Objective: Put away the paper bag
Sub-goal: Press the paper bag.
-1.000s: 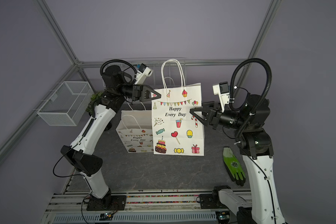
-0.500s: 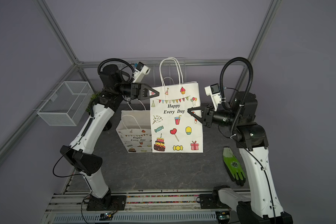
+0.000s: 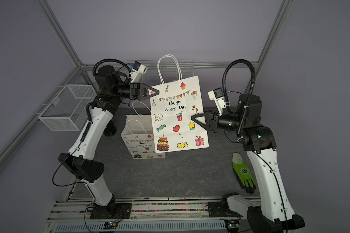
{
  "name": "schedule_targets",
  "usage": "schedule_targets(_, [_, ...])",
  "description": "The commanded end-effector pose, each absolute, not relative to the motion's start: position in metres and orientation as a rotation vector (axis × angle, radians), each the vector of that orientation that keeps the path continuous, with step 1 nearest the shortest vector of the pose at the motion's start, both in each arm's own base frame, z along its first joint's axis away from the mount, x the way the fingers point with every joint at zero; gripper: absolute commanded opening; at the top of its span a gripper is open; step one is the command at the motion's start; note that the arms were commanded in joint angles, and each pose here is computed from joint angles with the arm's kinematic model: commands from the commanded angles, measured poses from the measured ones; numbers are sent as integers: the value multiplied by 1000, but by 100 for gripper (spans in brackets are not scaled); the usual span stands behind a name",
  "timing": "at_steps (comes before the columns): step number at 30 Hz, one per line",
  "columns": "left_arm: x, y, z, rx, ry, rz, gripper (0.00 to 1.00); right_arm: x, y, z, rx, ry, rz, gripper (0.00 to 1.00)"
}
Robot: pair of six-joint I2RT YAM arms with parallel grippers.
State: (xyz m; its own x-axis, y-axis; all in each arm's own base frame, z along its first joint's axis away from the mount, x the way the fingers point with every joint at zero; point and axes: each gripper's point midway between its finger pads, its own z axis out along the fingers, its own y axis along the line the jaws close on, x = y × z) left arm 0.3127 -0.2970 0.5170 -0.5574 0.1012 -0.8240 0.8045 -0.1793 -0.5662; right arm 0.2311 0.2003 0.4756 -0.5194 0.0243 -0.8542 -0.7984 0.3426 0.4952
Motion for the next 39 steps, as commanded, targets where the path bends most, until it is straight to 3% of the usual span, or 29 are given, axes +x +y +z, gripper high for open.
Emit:
schedule_targets(1, [301,-293,531,1051,1546,-1766,0,224,208,472,-735,1811,1271,27])
schedule_targets(5, [301,-293,530,1050,1548,-1766,0,223,210,470,-740,1829,1242,10])
schedule_targets(8, [302,-293,529,1046,1554,-1769,0,222,209,471,-734,1830,1224,13])
schedule_targets(9, [303,-294,528,1045,1558,-1771,0,222,208,472,-731,1828,1218,22])
schedule_targets(11, [302,-294,524,1049,1565,-1779,0,224,205,475,-710,1822,1182,60])
schedule_targets(12, [300,-295,522,1056,1569,-1787,0,225,203,475,-698,1819,1165,71])
schedule_targets(13, [298,-296,520,1063,1572,-1795,0,226,201,476,-687,1813,1146,80])
schedule_targets(15, [291,-298,516,1091,1576,-1813,0,227,199,478,-675,1806,1122,84])
schedule_targets(16, [287,-299,513,1106,1577,-1821,0,228,197,478,-670,1804,1114,81])
schedule_targets(26, [272,-301,501,1157,1582,-1866,0,227,192,491,-639,1741,1136,13])
schedule_targets(28, [268,-303,500,1169,1582,-1879,0,228,192,491,-637,1744,1142,8])
schedule_targets(30, [265,-304,499,1179,1578,-1883,0,229,192,490,-634,1749,1140,10])
schedule_targets(31, [263,-304,499,1184,1574,-1883,0,230,191,489,-630,1751,1137,16])
schedule_targets(33, [260,-303,500,1190,1570,-1885,0,232,188,488,-617,1757,1129,50])
schedule_targets(35, [257,-302,501,1202,1562,-1888,0,234,179,489,-587,1757,1102,76])
schedule_targets(37, [252,-301,503,1218,1552,-1891,0,238,165,490,-529,1752,1067,90])
schedule_targets(39, [248,-300,504,1230,1542,-1891,0,242,150,493,-462,1740,1044,95])
